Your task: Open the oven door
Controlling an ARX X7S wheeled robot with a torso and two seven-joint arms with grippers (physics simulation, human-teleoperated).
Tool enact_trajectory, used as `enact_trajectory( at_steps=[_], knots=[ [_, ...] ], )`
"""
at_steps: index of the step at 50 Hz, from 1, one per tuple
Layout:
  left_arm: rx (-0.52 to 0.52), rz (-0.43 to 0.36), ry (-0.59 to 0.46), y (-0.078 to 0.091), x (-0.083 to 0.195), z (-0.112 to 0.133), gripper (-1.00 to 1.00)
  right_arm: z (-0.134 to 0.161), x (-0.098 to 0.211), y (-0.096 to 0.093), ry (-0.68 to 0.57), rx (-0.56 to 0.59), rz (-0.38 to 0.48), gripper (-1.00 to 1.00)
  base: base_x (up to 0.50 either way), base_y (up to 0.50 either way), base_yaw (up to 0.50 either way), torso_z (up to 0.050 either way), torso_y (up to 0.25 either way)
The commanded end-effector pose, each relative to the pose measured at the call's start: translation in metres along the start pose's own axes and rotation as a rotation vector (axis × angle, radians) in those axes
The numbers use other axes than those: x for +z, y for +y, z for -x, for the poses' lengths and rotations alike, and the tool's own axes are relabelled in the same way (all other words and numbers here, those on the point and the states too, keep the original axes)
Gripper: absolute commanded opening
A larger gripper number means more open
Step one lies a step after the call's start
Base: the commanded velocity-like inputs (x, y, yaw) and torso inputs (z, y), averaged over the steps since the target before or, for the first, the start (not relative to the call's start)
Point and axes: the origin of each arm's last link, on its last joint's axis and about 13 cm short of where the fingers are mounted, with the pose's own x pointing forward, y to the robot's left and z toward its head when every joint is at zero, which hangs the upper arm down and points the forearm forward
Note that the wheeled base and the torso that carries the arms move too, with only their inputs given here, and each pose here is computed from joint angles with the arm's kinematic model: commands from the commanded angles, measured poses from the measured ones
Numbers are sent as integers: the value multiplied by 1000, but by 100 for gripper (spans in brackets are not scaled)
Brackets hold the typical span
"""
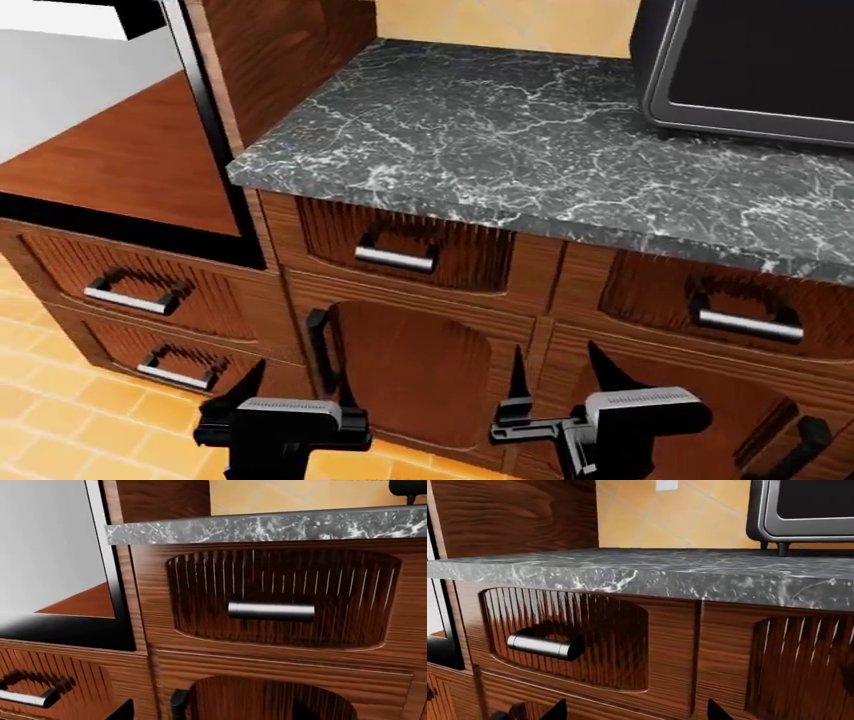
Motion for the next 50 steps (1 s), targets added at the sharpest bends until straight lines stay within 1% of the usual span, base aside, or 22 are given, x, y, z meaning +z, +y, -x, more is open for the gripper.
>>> enact_trajectory(
  at_steps=[1, 50],
  knots=[
    [2, -7, 4, 0, -1, -1, 100, 2, 0, 0, -9, 12, 5, 100, 0, 0, 500, 0, 0],
    [-3, -17, 11, -1, -2, -1, 100, 4, 0, 0, -27, 23, 22, 100, 0, 0, 500, 0, 0]
  ],
)
